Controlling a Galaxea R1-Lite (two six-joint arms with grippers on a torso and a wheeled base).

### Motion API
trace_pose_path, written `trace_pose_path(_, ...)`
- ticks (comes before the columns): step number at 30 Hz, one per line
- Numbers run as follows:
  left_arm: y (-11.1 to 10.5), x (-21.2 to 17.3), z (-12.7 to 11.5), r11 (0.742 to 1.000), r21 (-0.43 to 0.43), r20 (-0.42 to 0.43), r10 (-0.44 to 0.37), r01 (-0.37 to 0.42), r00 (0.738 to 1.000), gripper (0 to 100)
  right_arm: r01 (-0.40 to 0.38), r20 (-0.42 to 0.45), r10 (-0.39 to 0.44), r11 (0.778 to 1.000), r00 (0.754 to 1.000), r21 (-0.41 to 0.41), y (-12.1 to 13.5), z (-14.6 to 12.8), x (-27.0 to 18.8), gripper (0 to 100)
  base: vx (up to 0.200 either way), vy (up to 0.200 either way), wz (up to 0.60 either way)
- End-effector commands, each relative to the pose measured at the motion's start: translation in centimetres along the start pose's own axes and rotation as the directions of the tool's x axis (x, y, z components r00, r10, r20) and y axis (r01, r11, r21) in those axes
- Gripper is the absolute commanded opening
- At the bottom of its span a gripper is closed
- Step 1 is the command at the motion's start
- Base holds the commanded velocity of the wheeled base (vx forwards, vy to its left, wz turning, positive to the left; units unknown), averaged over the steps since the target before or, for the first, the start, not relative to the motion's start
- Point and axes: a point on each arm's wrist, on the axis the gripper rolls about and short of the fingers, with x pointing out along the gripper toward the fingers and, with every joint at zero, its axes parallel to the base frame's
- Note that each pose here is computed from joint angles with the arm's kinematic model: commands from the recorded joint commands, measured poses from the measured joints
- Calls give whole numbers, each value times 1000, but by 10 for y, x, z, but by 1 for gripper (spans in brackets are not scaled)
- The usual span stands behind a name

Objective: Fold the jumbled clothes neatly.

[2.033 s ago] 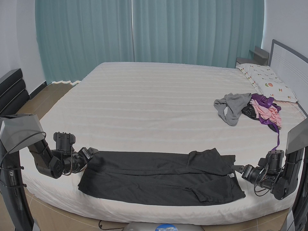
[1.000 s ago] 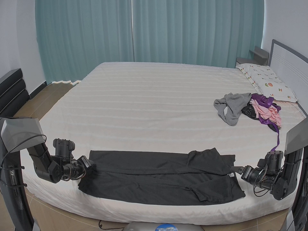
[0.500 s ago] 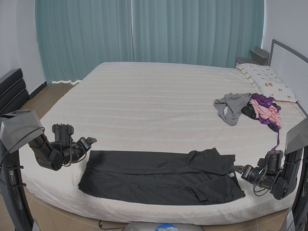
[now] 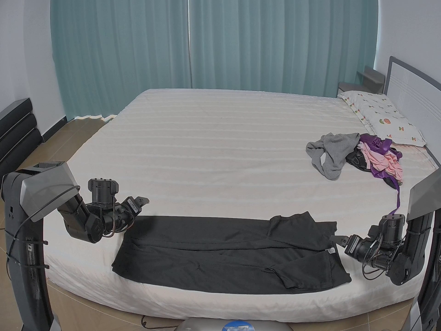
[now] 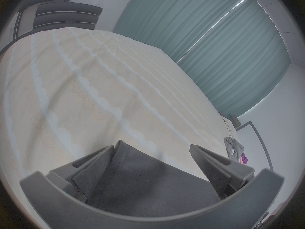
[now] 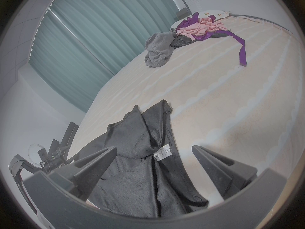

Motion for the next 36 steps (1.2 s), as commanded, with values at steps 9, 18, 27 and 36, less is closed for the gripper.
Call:
trace_pose_path(9,11,7,-7,999,-3,-17,36,-36,999,0,-49,45,50,998,998,-27,11,10,15,100,0,0,0)
trace_pose_path(18,14,7,-7,996,-9,26,93,-93,995,0,-68,71,71,997,995,-35,11,25,65,100,0,0,0)
trace_pose_path(27,14,6,-8,995,-9,26,96,-96,995,0,-37,34,38,999,999,-21,9,31,84,100,0,0,0)
trace_pose_path(36,16,7,-8,995,-10,22,101,-101,995,0,-27,51,28,1000,998,-11,3,37,86,0,0,0,0)
